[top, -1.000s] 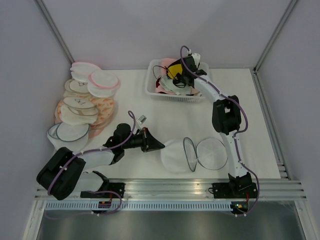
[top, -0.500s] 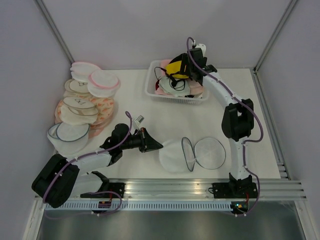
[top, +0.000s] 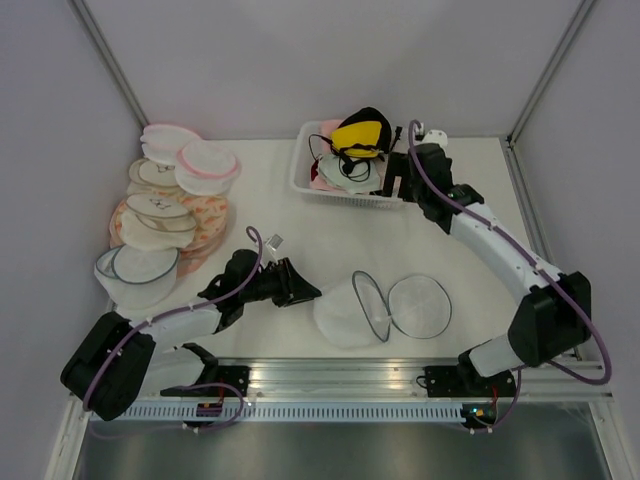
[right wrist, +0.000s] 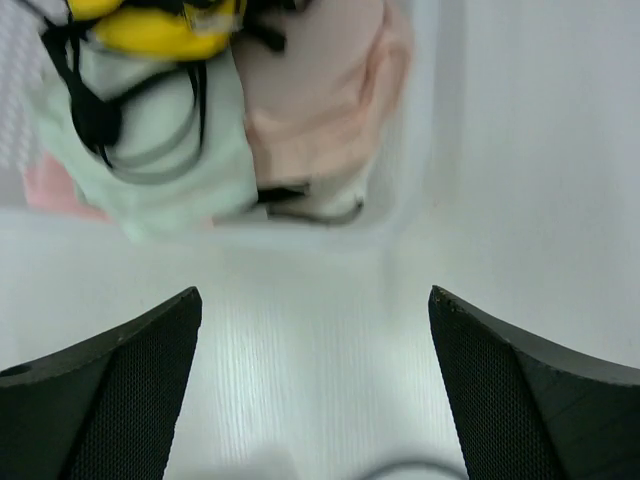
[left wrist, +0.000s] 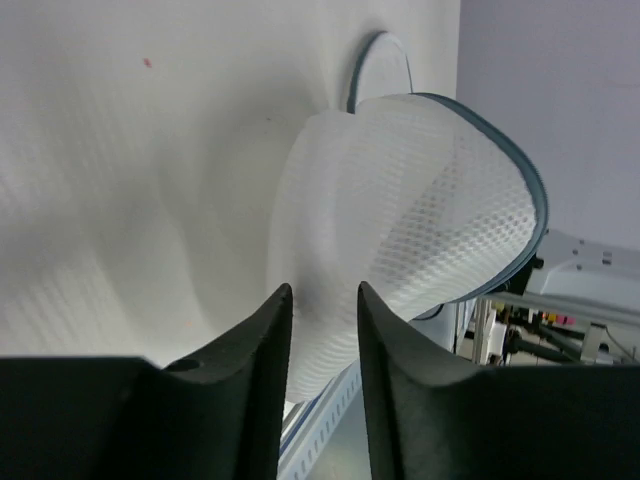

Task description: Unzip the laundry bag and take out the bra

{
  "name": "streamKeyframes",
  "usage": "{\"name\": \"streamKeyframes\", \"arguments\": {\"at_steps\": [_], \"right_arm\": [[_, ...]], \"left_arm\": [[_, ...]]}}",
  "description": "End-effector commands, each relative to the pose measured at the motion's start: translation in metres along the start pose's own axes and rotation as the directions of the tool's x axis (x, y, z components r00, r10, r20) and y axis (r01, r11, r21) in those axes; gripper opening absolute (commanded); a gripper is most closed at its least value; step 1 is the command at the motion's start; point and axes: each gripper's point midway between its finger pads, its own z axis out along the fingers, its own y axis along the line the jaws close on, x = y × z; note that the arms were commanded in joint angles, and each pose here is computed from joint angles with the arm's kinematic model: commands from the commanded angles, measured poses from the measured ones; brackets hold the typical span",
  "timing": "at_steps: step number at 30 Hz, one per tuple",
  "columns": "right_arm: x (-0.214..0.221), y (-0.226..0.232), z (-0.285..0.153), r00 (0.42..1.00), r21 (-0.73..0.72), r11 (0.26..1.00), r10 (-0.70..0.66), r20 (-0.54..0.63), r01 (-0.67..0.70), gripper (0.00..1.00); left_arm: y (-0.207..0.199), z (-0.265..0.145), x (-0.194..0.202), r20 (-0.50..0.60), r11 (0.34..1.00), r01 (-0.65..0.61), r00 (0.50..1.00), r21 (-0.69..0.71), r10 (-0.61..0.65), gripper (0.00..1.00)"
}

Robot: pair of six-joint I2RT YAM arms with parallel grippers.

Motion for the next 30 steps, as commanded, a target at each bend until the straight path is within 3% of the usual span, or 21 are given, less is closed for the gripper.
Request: {"name": "streamKeyframes", "arguments": {"at_steps": [1,2,4,5,6,7,11,15,21,25,30], "right_arm": [[0.005,-0.004,-0.059,0.994,-0.020,1.000,0.023,0.107,-0.021,0.98],[0.013,-0.007,-0.070,0.994,-0.017,1.000,0.019,0.106,-0.017,0.98],[0.028,-0.014,-0.097,0.992,-0.029,0.999,0.046,0.116,-0.043,0.98],[0.040,-0.029,-0.104,0.994,0.026,0.999,0.043,0.099,-0.046,0.98],[0.055,-0.037,-0.108,0.994,0.053,0.995,0.075,0.076,-0.079,0.98],[0.059,-0.047,-0.117,0.992,0.084,0.991,0.096,0.081,-0.103,0.98],[0.121,-0.111,-0.134,0.988,0.408,0.906,0.144,-0.049,-0.112,0.98],[0.173,-0.143,-0.139,0.978,0.551,0.827,0.192,-0.085,-0.114,0.98],[0.201,-0.152,-0.148,0.934,0.607,0.747,0.356,-0.022,-0.270,0.98],[0.218,-0.146,-0.141,0.893,0.560,0.735,0.450,0.017,-0.381,0.98],[0.264,-0.141,-0.129,0.849,0.546,0.727,0.525,-0.053,-0.416,0.94]], "left_arm": [[0.026,-0.005,-0.020,0.102,0.985,-0.067,0.991,-0.162,0.085,0.40],[0.036,-0.009,-0.018,0.104,0.975,-0.064,0.991,-0.211,0.088,0.53],[0.048,-0.015,-0.026,0.146,0.958,-0.065,0.983,-0.281,0.109,0.69],[0.050,-0.019,-0.027,0.162,0.951,-0.059,0.980,-0.303,0.112,0.88],[0.059,-0.023,-0.029,0.179,0.939,-0.046,0.977,-0.342,0.114,0.97],[0.060,-0.026,-0.029,0.186,0.936,-0.044,0.976,-0.350,0.115,1.00],[0.061,-0.037,-0.030,0.233,0.931,-0.021,0.966,-0.365,0.113,1.00],[0.050,-0.049,-0.034,0.278,0.935,-0.009,0.954,-0.354,0.115,1.00],[0.018,-0.063,-0.035,0.292,0.960,-0.027,0.950,-0.280,0.111,1.00],[0.007,-0.067,-0.033,0.291,0.968,-0.039,0.950,-0.246,0.113,1.00],[0.005,-0.067,-0.028,0.267,0.970,-0.042,0.958,-0.238,0.107,1.00]]}}
